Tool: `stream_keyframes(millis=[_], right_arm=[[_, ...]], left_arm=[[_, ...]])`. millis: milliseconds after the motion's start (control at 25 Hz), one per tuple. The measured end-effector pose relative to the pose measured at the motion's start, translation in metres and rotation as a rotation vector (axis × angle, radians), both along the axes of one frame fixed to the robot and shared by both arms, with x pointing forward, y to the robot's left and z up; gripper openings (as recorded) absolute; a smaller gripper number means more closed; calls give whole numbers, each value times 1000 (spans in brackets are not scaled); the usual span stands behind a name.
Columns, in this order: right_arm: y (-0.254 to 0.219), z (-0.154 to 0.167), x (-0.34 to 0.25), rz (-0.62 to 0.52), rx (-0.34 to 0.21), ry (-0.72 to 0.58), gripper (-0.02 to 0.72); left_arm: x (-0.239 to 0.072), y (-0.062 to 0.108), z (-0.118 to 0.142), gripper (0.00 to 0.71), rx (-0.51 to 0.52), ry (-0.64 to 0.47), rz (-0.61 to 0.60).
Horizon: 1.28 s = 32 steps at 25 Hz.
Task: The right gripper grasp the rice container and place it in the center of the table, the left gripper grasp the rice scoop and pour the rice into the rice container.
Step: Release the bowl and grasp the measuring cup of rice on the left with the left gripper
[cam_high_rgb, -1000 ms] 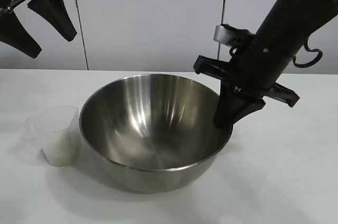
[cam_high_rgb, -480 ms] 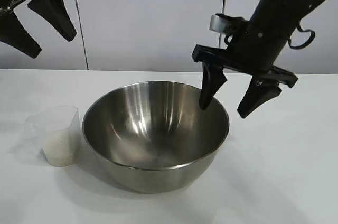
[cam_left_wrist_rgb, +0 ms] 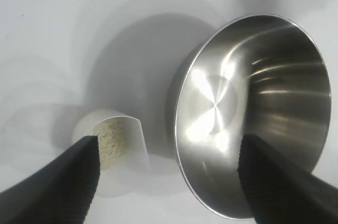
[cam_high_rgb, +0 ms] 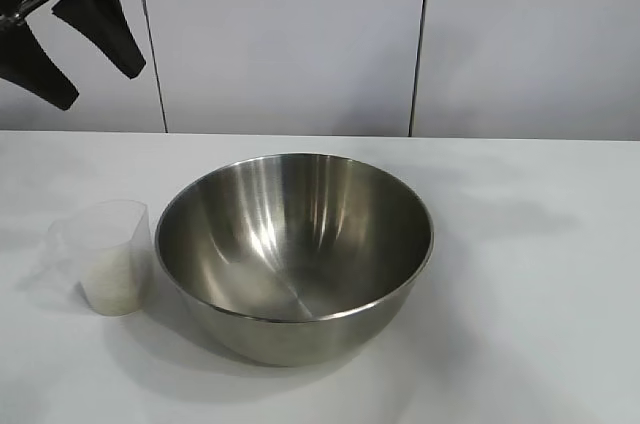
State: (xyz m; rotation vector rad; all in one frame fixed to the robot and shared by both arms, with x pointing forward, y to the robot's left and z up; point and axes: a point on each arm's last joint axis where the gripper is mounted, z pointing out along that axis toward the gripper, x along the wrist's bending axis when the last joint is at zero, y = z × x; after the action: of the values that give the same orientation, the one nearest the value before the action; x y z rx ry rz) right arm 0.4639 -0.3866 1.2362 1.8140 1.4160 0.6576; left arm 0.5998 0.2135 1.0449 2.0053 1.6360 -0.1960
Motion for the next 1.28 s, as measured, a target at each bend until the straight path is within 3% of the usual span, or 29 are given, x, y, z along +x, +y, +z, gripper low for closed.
stream_keyframes(millis=[120, 240, 360, 480, 680, 960, 1280], right_arm=[[41, 45, -72, 78, -62, -210, 472], [79, 69, -147, 172, -118, -391, 472], [106, 67, -216, 252, -143, -539, 472], [118, 40, -259, 301, -141, -596, 472], [119, -30, -278, 264, -105, -529, 472], [104, -129, -256, 213, -63, -325, 472], [96, -177, -238, 230, -23, -190, 472]], left_arm=[[0, 0, 0, 532, 0, 0, 0], [0, 0, 0, 532, 0, 0, 0], [0, 0, 0, 532, 0, -1, 1], [0, 0, 0, 532, 0, -1, 1], [0, 0, 0, 532, 0, -1, 1], [0, 0, 0, 532, 0, -1, 1], [0, 0, 0, 532, 0, -1, 1]])
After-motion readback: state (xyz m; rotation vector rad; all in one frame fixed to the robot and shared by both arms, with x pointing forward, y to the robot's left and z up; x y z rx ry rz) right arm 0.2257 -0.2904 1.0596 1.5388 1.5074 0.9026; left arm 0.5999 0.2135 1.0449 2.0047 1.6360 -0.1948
